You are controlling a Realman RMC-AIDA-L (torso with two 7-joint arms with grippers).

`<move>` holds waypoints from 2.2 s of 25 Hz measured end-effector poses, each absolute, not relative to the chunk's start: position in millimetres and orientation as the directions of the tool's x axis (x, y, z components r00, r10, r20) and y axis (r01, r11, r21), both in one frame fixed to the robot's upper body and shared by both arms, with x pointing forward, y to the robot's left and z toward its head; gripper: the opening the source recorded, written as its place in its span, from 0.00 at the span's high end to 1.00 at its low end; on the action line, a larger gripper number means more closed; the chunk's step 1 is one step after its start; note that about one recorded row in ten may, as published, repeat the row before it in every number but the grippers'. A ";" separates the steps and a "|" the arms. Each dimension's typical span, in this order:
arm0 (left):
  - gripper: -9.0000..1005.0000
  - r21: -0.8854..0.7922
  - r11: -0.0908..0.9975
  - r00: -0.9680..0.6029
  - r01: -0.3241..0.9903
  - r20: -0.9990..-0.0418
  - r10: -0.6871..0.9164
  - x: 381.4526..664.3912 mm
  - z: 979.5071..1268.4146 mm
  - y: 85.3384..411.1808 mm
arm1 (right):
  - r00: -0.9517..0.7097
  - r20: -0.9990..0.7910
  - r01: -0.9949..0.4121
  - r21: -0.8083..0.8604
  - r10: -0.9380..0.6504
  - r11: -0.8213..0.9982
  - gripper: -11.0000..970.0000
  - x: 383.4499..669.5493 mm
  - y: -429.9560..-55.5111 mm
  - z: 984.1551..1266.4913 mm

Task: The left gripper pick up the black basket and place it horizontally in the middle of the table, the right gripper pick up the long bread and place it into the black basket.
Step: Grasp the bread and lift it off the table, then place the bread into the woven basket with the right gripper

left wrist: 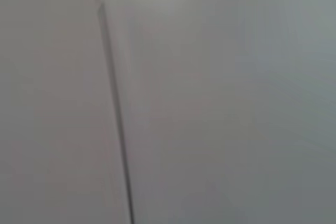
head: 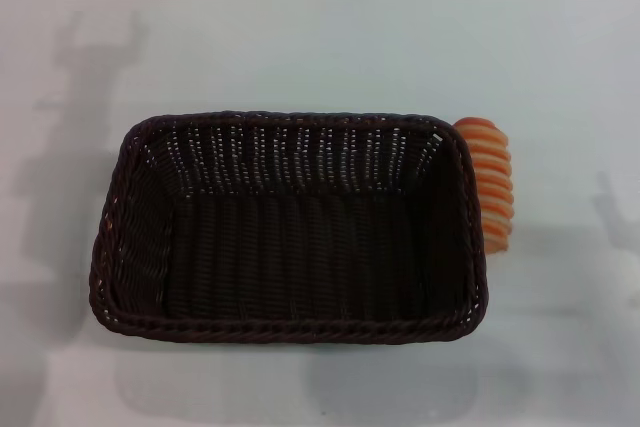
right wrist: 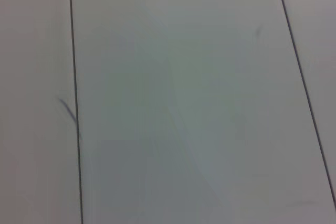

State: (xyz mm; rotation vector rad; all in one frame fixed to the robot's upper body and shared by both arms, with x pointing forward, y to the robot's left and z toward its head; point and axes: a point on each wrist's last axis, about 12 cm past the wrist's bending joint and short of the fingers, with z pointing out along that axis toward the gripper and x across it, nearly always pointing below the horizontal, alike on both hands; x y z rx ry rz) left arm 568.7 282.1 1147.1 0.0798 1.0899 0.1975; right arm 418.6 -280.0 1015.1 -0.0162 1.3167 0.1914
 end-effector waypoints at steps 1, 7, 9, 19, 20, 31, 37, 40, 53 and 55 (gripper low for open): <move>0.19 0.113 0.988 0.405 -0.104 -0.903 0.146 566.4 1128.5 296.9 | 0.212 -0.969 -0.165 0.094 0.129 0.982 0.15 421.0 -277.2 1012.6; 0.19 0.132 0.983 0.313 -0.131 -0.935 0.168 558.0 1092.7 315.3 | 0.124 -0.986 -0.245 0.080 0.113 0.966 0.15 436.8 -263.3 1005.6; 0.19 0.150 0.979 0.278 -0.137 -0.943 0.183 555.7 1082.8 318.5 | 0.084 -0.991 -0.292 0.072 0.101 0.954 0.15 444.6 -254.3 1002.9; 0.19 0.153 0.978 0.209 -0.142 -0.961 0.181 548.7 1066.4 326.2 | -0.123 -0.992 -0.423 0.058 0.006 0.904 0.15 476.0 -218.6 987.2; 0.19 0.154 0.978 0.204 -0.141 -0.962 0.181 548.6 1065.4 326.2 | -0.135 -0.991 -0.427 0.058 0.000 0.903 0.15 477.8 -217.0 986.4; 0.19 0.170 0.978 0.179 -0.118 -0.966 0.189 552.2 1061.7 322.3 | -0.242 -0.968 -0.447 0.056 -0.060 0.893 0.15 490.5 -206.9 978.2; 0.19 0.171 0.978 0.176 -0.117 -0.966 0.190 552.2 1061.2 322.3 | -0.214 -0.976 -0.430 0.073 -0.023 0.900 0.16 480.3 -206.8 979.5; 0.19 0.172 0.978 0.175 -0.116 -0.966 0.191 552.0 1061.1 322.4 | -0.183 -0.983 -0.420 0.073 -0.005 0.905 0.22 477.0 -210.2 982.0; 0.19 0.176 0.978 0.168 -0.114 -0.967 0.194 549.1 1058.8 323.2 | 0.252 -0.944 -0.402 0.097 0.212 0.910 0.36 428.1 -230.1 1026.2; 0.19 0.179 0.978 0.165 -0.110 -0.967 0.195 548.8 1058.0 322.5 | 0.316 -0.917 -0.443 0.084 0.244 0.893 0.38 420.9 -228.0 1034.4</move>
